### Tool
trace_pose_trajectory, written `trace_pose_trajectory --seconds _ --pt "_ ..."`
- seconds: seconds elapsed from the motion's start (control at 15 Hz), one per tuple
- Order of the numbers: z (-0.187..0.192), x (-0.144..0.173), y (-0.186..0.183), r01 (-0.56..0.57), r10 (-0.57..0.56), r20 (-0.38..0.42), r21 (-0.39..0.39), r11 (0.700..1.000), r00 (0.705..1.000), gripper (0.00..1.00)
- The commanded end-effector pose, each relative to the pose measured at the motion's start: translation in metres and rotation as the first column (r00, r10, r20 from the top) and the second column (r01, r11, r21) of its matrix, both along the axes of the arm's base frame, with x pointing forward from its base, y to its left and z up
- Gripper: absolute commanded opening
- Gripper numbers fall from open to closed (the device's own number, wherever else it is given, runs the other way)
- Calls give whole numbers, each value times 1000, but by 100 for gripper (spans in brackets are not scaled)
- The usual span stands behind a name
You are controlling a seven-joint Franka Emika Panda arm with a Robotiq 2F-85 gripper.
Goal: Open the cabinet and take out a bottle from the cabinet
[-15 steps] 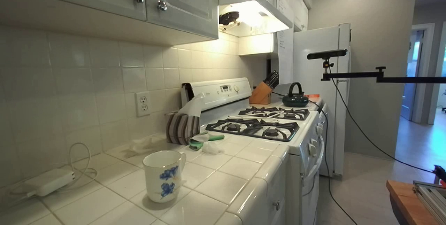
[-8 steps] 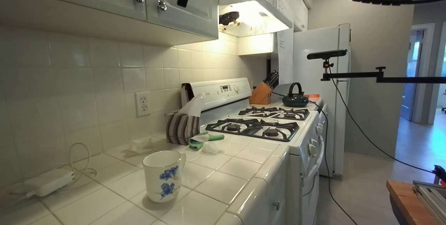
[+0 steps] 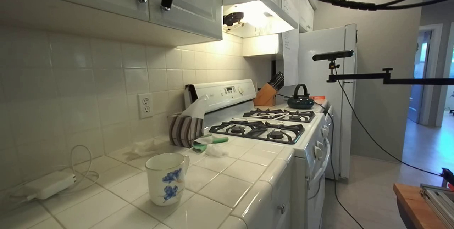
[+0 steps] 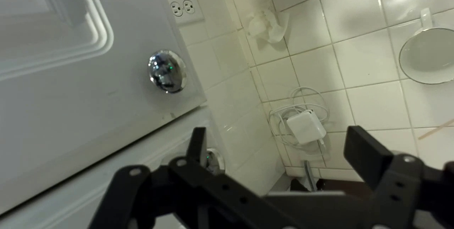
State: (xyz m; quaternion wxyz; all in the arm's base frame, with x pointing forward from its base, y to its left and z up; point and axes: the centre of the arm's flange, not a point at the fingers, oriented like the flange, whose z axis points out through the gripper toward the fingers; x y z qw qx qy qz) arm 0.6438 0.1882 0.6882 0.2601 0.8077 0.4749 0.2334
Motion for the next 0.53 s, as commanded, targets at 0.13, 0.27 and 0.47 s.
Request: trace_pose_trajectory --seconds 0.13,0.27,0.47 --pt "16 28 13 -2 3 41 -23 1000 999 100" --pt "13 33 15 -8 9 40 -24 1000 999 100" --pt "7 44 19 -18 19 38 -24 1000 999 100"
